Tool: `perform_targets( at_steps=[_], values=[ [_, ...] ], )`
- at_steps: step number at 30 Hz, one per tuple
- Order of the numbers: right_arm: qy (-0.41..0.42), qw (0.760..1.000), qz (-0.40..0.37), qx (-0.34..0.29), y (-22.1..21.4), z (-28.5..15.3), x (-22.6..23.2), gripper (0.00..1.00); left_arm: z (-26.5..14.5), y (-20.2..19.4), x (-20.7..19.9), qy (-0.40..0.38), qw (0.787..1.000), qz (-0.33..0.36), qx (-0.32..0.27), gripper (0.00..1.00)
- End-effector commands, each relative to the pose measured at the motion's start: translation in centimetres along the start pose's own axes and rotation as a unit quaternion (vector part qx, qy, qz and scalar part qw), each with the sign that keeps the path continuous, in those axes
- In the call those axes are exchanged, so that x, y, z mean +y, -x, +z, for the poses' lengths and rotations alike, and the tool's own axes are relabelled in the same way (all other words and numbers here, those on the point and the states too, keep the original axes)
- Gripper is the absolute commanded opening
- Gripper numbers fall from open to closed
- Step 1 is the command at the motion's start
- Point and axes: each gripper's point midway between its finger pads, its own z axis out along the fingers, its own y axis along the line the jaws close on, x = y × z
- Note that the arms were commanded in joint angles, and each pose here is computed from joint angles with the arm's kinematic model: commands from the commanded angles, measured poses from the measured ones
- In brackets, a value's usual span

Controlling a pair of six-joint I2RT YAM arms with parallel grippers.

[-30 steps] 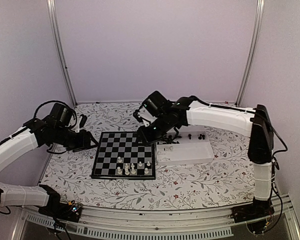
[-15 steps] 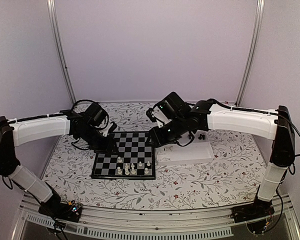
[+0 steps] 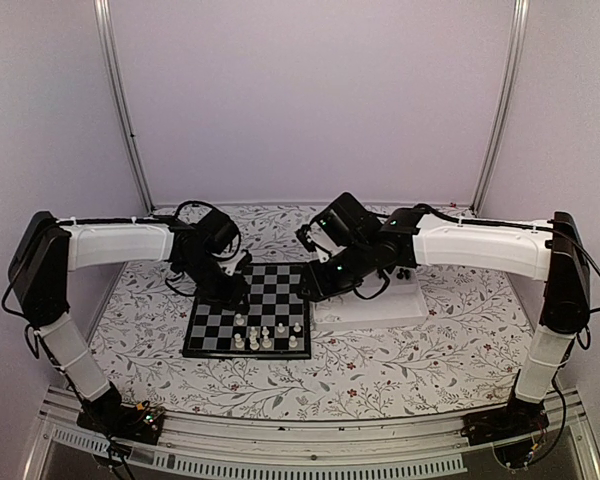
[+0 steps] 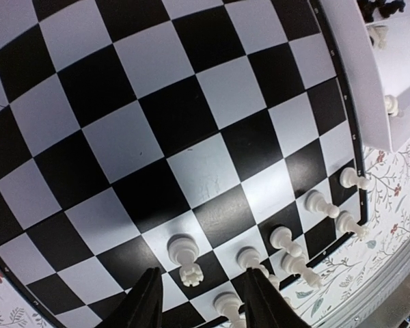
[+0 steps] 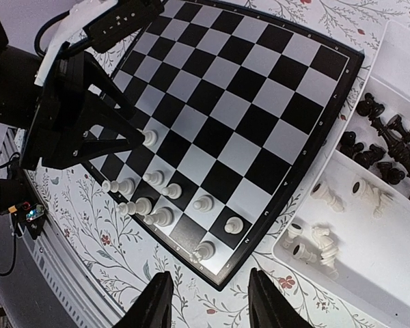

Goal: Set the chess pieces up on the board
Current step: Adjust the chess piece on the chessboard.

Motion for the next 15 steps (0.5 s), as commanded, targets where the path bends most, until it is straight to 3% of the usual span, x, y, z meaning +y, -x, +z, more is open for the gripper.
perform_targets(
  at_steps=[1,8,15],
  values=[
    [-0.005,1.0,0.006,-0.01,0.3,-0.6,-0.3,0.4,0.5,-0.3,-0.1,0.012,1.0,0.017,0.016,0.43],
    [-0.004,1.0,0.007,-0.003,0.0,-0.2,-0.5,0.4,1.7,-0.6,0.2,0.02,0.999,0.021,0.036,0.38],
    [-0.003,1.0,0.007,0.001,-0.1,0.1,-0.6,0.4,1.0,-0.5,0.2,0.027,0.999,0.021,0.029,0.22]
  ],
)
